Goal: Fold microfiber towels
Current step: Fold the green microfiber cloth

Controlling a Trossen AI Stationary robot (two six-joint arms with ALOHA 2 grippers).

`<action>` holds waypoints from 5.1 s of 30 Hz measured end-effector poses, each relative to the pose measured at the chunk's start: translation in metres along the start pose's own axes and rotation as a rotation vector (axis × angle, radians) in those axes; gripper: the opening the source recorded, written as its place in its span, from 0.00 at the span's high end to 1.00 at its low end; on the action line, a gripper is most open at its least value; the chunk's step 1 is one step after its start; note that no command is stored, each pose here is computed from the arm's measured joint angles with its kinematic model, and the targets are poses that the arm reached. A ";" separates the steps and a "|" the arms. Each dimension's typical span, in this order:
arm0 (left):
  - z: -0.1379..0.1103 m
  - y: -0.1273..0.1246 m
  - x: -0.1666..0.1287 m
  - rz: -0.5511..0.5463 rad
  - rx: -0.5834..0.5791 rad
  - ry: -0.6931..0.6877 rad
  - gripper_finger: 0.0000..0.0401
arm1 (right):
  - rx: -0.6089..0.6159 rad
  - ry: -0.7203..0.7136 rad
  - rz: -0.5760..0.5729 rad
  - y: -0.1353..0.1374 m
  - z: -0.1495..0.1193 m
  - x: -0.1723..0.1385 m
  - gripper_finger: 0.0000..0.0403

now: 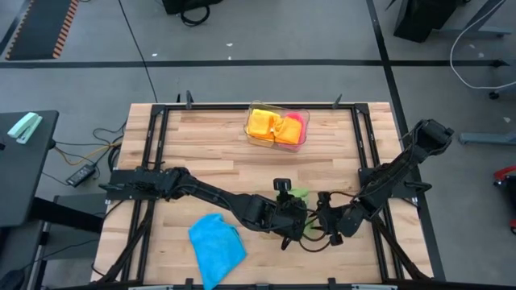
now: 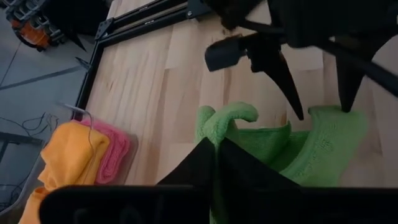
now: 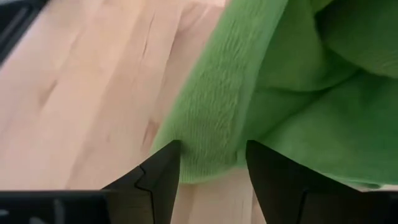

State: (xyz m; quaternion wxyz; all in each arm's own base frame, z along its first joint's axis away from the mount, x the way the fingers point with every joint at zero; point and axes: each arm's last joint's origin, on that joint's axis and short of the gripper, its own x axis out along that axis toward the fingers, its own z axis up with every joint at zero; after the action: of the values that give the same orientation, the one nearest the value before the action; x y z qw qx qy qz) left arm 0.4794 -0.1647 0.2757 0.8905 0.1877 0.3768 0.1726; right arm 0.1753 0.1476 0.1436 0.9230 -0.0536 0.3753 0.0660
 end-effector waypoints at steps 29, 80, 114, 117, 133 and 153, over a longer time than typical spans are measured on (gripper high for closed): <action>-0.010 -0.009 -0.009 -0.017 0.027 0.071 0.94 | -0.092 -0.055 0.193 0.014 0.034 -0.046 0.99; -0.041 -0.040 0.070 -0.551 -0.022 -0.167 0.66 | -0.067 0.140 0.417 0.048 0.005 -0.062 0.97; -0.056 -0.020 0.108 -0.618 -0.092 -0.010 0.95 | 0.002 0.112 0.404 0.035 -0.017 -0.043 0.97; -0.048 -0.020 0.098 -0.626 -0.066 -0.011 0.95 | 0.008 0.125 0.415 0.035 -0.016 -0.043 0.97; 0.002 -0.001 -0.002 -0.687 0.088 0.004 0.94 | -0.149 0.202 0.346 0.046 0.044 -0.088 0.97; 0.052 0.045 -0.136 -0.779 0.060 -0.536 0.90 | -0.303 -0.147 0.521 0.043 0.162 -0.203 0.97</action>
State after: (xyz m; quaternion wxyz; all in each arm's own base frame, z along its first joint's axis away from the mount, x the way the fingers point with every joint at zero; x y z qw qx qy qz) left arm 0.4209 -0.1976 0.4128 0.9490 0.0957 0.1808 -0.2399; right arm 0.1354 0.1972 0.3995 0.8813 -0.0876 0.2946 0.3591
